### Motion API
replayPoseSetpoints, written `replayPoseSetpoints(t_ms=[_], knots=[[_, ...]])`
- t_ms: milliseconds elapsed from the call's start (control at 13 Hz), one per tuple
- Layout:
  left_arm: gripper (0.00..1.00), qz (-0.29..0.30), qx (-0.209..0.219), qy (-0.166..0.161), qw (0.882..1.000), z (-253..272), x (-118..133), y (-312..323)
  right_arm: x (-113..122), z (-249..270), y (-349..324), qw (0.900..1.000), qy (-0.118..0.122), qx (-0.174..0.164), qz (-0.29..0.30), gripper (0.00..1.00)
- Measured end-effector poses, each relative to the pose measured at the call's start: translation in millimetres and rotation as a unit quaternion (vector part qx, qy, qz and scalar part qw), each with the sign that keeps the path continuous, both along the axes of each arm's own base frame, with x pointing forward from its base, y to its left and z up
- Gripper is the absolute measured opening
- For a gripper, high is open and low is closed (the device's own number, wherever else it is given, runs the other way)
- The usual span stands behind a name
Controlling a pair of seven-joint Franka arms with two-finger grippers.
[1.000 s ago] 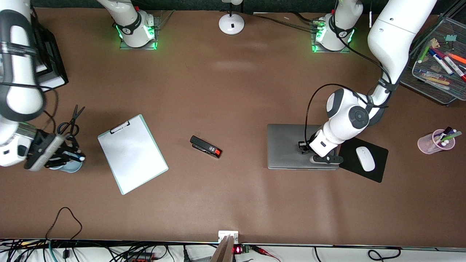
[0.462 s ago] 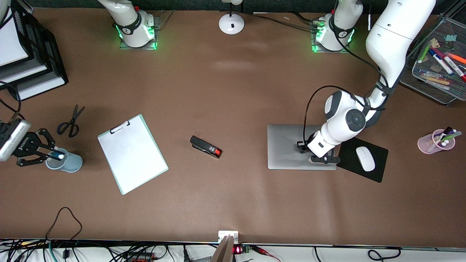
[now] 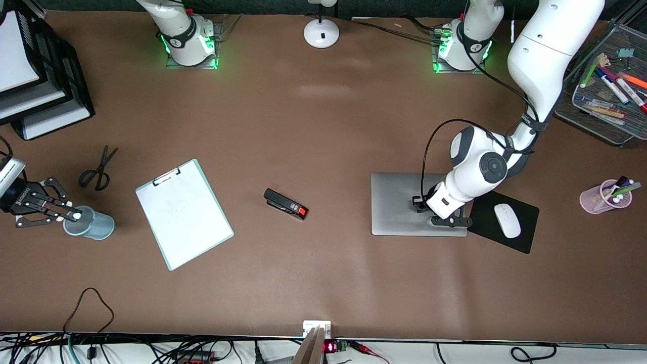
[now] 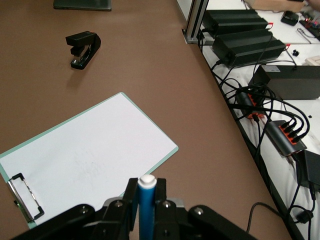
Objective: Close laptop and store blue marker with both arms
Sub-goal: 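Lower the marker into the blue cup with the right gripper, then press the laptop lid shut with the left gripper while the right gripper releases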
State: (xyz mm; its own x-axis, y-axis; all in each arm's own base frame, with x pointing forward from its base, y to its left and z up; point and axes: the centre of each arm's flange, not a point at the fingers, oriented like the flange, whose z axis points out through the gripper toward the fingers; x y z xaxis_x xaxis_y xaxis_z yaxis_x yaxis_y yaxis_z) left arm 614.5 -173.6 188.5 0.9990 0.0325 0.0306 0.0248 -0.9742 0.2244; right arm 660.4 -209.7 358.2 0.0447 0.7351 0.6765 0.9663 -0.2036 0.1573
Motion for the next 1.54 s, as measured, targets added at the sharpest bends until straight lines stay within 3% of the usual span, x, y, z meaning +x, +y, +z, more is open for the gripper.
replayPoseSetpoints(t_ms=[231,615,846,1000,1154,1231,1308,1462,1538], knots=[[0.01,0.000,0.000,0.003,1.000,-4,-1,0,-9,-30,-22,1.000,-0.002,0.030,0.009,0.17],[0.01,0.001,-0.001,-0.001,1.000,1,3,1,-24,-70,-54,0.999,-0.004,0.050,0.008,0.17],[0.01,-0.009,0.013,0.016,1.000,47,14,2,-32,-92,-67,0.998,0.000,0.068,0.002,0.17],[0.07,-0.021,0.033,0.041,0.998,109,18,5,-32,-96,-70,0.997,0.002,0.075,-0.004,0.34],[0.24,-0.032,0.055,0.080,0.995,176,14,11,-30,-92,-70,0.996,0.020,0.082,-0.023,0.57],[0.25,-0.036,0.063,0.095,0.993,207,11,14,-28,-88,-70,0.995,0.030,0.086,-0.034,0.68],[0.33,-0.036,0.068,0.100,0.992,231,9,16,-26,-80,-70,0.994,0.041,0.088,-0.044,0.80],[0.53,-0.035,0.072,0.092,0.993,262,6,19,-21,-51,-62,0.991,0.085,0.078,-0.071,1.00],[0.63,-0.035,0.074,0.089,0.993,272,4,20,-18,-31,-53,0.988,0.110,0.066,-0.086,1.00]])
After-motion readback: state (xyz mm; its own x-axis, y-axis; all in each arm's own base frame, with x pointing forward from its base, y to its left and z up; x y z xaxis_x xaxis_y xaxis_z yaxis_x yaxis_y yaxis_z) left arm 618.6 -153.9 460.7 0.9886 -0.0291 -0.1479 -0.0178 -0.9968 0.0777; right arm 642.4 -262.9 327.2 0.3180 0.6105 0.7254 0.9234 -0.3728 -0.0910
